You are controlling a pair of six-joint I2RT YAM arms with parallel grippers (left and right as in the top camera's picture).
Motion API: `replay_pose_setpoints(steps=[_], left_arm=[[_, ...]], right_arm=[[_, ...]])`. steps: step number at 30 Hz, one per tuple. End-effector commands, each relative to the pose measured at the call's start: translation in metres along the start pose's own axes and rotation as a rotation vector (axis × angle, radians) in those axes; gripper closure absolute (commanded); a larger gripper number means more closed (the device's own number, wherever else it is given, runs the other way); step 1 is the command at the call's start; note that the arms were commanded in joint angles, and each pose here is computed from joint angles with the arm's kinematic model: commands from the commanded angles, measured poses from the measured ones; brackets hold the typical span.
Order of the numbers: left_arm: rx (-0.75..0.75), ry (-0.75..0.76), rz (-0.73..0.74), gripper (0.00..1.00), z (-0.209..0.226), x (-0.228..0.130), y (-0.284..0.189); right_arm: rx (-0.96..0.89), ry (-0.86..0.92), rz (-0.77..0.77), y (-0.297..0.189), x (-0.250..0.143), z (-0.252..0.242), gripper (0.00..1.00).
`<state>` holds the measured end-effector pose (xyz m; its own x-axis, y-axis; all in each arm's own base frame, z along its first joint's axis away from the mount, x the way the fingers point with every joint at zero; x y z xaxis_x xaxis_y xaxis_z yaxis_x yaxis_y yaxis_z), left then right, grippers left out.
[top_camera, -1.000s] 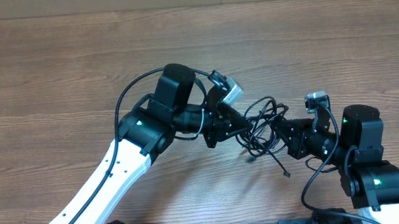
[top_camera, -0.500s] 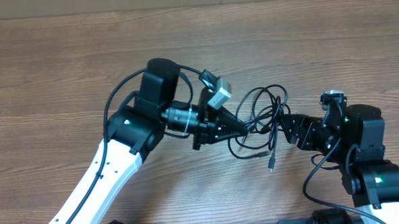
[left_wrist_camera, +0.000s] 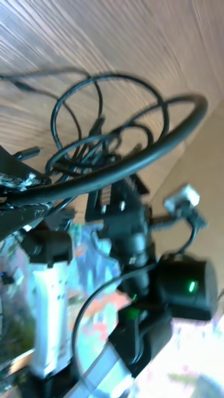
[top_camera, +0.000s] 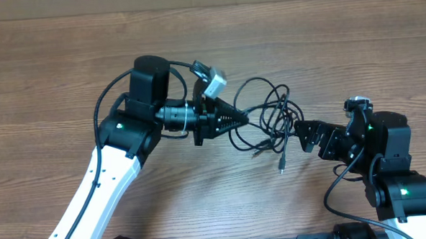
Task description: Untangle cables
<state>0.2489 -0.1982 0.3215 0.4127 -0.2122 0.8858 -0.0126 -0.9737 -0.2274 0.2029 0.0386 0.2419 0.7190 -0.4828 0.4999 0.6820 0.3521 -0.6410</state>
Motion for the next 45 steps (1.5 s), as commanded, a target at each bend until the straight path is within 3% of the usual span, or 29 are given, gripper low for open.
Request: replay_pose_setpoints(steps=[1, 12, 19, 31, 36, 45], left_arm=[[0.102, -0.015, -0.028, 0.96, -0.002, 0.013, -0.011], [0.135, -0.046, -0.030, 0.96, 0.001, 0.014, -0.009], [0.068, 0.007, -0.025, 0.96, -0.014, 0.018, 0.008], [-0.055, 0.127, -0.025, 0.96, -0.046, 0.024, 0.040], [-0.215, 0.175, -0.026, 0.96, -0.069, 0.025, 0.047], [-0.453, 0.239, -0.051, 0.96, -0.096, 0.036, 0.038]], right_arm=[[0.059, -0.076, 0.018, -0.001, 0.000, 0.006, 0.00], [0.351, -0.291, 0.116, -0.008, -0.013, 0.034, 0.00], [0.442, -0.312, 0.113, -0.012, -0.011, 0.044, 0.00], [0.414, -0.299, 0.101, -0.009, -0.008, 0.042, 0.00], [0.266, -0.164, 0.085, 0.005, 0.001, 0.028, 0.00], [0.186, -0.104, 0.164, 0.035, 0.003, 0.012, 0.00]])
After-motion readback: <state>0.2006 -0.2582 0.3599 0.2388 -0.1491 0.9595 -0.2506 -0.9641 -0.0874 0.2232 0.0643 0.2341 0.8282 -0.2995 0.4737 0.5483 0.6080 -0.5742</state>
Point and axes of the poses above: each gripper's point midway between its finger pads, its own y axis out along the fingers, its own z axis along the line the jaws close on, x = y × z, the point moved 7 cm from there along -y, back along the fingers, and after that the axes turned 12 degrees about y, right-handed, at the moved point
